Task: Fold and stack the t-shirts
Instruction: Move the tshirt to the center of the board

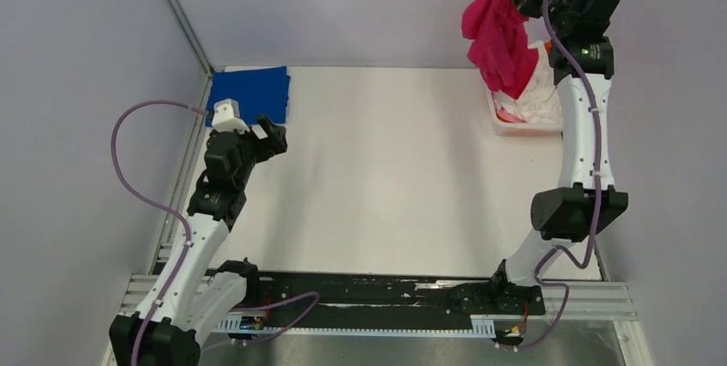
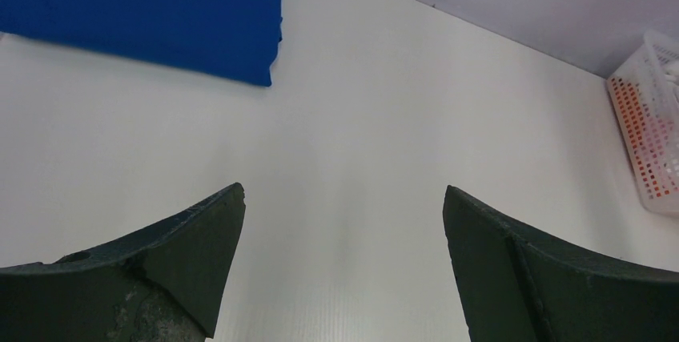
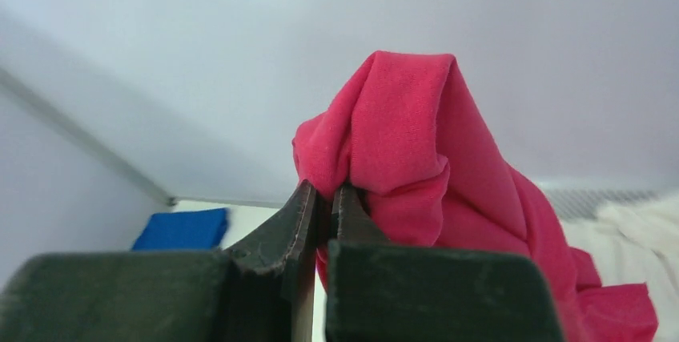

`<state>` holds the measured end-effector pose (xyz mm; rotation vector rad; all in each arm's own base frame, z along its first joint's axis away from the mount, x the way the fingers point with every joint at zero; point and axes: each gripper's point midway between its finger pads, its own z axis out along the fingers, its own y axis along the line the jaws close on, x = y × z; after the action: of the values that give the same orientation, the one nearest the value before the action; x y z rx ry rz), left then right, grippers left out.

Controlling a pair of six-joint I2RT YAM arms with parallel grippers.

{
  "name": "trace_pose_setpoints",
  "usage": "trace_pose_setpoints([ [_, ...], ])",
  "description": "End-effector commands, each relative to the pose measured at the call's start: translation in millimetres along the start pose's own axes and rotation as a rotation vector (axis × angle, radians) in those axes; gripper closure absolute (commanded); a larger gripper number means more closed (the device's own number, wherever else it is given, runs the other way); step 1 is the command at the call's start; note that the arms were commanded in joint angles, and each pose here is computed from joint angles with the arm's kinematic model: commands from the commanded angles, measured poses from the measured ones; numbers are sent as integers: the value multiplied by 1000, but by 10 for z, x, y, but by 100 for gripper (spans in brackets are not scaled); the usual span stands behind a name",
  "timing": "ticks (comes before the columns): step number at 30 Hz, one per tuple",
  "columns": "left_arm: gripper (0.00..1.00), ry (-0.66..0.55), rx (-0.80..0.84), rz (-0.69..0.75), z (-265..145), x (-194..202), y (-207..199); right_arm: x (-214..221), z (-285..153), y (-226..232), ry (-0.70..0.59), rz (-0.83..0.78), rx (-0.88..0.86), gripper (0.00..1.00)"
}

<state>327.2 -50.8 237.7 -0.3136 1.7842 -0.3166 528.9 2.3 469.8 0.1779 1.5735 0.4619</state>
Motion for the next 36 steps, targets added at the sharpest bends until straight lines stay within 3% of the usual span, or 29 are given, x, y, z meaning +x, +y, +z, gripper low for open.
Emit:
trace_pose_setpoints([
  [1, 0, -38, -35, -30, -52, -96, 45, -305, -400, 1285, -53, -77, -401, 100],
  [5, 0, -30, -60, -31, -69, -90, 85, -152, -626, 2005, -15, -92, -604, 100],
  [9, 0, -19, -112, -36, -90, -77, 172, 151, -727, 2231, 63, -69, -672, 100],
  [13, 0, -20, -184, -48, -109, -87, 287, 727, -701, 1818, 168, -11, -508, 100],
  [17, 0, 11, -190, -51, -79, -48, 281, 1815, -700, 865, 327, 58, -188, 98],
  [18, 0, 18, -193, -52, -69, -38, 283, 2090, -729, 589, 364, 81, -95, 93],
  [19, 0, 36, -202, -49, -49, -16, 289, 2376, -786, 297, 408, 112, 5, 81],
  [21, 0, 72, -212, -49, -13, 33, 291, 2789, -939, -169, 479, 161, 168, 40],
  [23, 0, 114, -233, -59, 19, 97, 304, 3011, -1082, -422, 524, 173, 270, 7],
  [24, 0, 136, -228, -64, 31, 136, 289, 3069, -1138, -464, 543, 170, 292, 1],
  [29, 0, 301, -140, -96, 125, 560, 148, 3138, -1297, -343, 578, 169, 277, 0],
  [36, 0, 475, 23, -110, 457, 1067, -129, 3574, -1483, 234, 675, -54, 130, 0],
])
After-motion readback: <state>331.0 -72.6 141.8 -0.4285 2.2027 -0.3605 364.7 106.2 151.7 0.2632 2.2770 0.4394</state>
